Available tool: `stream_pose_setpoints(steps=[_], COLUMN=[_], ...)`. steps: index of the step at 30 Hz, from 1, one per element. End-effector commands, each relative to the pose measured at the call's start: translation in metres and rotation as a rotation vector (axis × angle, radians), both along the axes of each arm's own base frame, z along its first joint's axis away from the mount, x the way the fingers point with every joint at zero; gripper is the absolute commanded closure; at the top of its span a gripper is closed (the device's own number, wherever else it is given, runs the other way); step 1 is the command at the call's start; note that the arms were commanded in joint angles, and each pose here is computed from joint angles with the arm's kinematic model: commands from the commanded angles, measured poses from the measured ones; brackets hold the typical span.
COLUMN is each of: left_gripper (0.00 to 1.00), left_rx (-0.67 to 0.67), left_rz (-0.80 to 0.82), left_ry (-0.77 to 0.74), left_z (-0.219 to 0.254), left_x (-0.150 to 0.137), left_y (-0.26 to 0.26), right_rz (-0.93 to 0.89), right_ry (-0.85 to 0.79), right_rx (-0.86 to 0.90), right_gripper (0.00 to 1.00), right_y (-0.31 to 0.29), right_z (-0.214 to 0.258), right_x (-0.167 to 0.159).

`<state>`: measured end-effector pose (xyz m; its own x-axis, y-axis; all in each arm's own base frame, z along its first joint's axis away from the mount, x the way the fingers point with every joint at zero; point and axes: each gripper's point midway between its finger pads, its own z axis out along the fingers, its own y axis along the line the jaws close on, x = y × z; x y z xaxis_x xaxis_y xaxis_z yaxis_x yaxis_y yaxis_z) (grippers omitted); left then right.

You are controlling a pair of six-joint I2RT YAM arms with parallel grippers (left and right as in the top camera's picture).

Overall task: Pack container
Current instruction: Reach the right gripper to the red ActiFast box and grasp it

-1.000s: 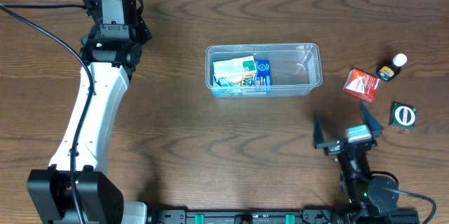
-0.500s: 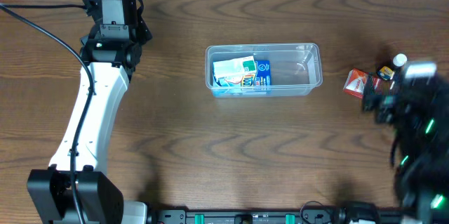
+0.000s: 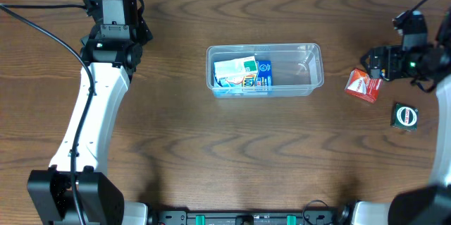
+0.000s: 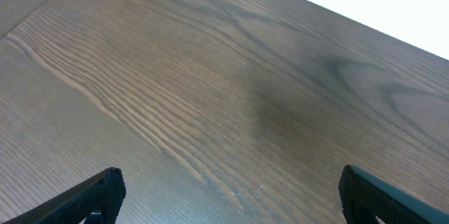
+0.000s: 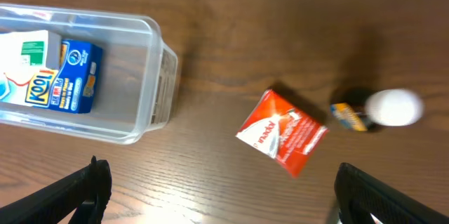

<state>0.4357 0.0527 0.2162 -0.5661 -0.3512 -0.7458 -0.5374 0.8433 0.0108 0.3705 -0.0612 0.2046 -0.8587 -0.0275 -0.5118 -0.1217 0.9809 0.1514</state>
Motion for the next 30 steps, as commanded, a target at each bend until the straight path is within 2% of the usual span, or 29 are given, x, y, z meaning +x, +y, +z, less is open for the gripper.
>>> stream_pose_setpoints(steps=[1,6,10,18,30], left_gripper=[0.02,0.02,0.02,0.02,0.02], left_rx=[0.001,0.001,0.001,0.0,0.001], left_rz=[0.02,0.02,0.02,0.02,0.02], left_ry=[-0.007,-0.007,-0.007,-0.007,-0.007], left_z=[0.001,0.001,0.001,0.001,0.001], left_x=[0.0,0.0,0.0,0.0,0.0], left_y=[0.003,0.003,0.003,0.003,0.003], right_rz=[-0.09,-0.331,-0.416,-0.536,-0.579], right_ry=[0.062,0.208,0.274,0.275,0.266], right_rx=[0.093,0.081,-0.015,-0.151,-0.151], right_gripper=[0.01,0.01,0.01,0.01,0.01], right_y=[-0.002,-0.026,-0.037,-0.037,-0.034], right_z=[-0.018,-0.059,-0.079,-0.088,-0.125], right_x=[0.012,0.014,0.013,0.016,0.012])
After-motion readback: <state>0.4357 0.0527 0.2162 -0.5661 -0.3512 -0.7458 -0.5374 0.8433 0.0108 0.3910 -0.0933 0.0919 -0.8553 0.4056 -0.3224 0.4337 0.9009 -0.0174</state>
